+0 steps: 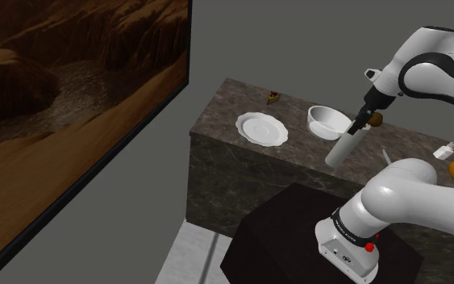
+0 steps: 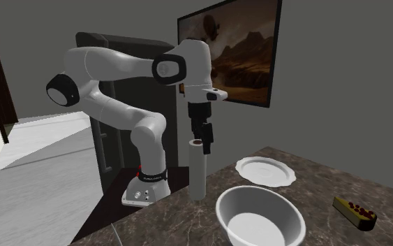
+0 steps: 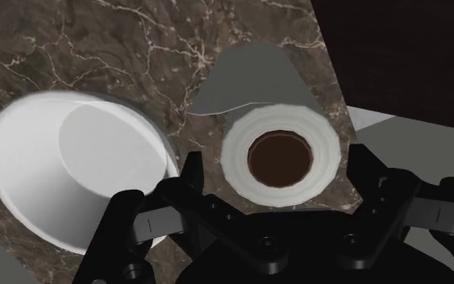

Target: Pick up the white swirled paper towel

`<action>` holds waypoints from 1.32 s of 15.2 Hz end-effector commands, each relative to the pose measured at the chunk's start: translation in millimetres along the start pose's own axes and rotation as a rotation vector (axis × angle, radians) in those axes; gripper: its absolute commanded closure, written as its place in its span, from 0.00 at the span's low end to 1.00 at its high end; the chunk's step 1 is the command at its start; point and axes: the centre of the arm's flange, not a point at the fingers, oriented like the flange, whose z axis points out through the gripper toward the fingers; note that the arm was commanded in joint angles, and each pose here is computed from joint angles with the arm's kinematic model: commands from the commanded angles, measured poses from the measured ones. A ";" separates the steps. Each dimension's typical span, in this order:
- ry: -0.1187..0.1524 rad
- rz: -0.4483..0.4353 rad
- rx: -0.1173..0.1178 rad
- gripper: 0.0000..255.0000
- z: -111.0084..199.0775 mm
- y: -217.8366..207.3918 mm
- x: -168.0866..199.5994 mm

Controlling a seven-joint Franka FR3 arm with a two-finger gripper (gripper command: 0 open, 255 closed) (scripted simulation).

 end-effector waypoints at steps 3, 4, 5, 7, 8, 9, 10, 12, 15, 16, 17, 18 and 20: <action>0.000 0.000 0.000 1.00 3.5 0.2 -0.8; 0.000 0.000 0.000 1.00 3.4 0.1 -0.8; 0.000 0.000 0.000 1.00 3.2 0.1 -0.9; 0.000 0.000 0.000 1.00 3.3 0.2 -0.8; 0.000 0.000 0.000 1.00 3.4 0.1 -0.7; 0.000 0.000 0.000 1.00 3.4 0.1 -0.9; 0.000 0.000 0.000 1.00 3.5 -0.2 -0.9; 0.000 0.000 0.000 1.00 -1.6 0.6 -0.3; 0.000 0.000 0.000 1.00 -17.4 1.5 0.6; 0.000 0.000 0.000 1.00 -22.7 1.8 0.9; 0.000 0.000 0.000 1.00 -28.0 2.1 1.2; 0.000 0.000 0.000 1.00 -33.2 2.4 1.5; 0.000 0.000 0.000 1.00 -43.7 3.0 2.1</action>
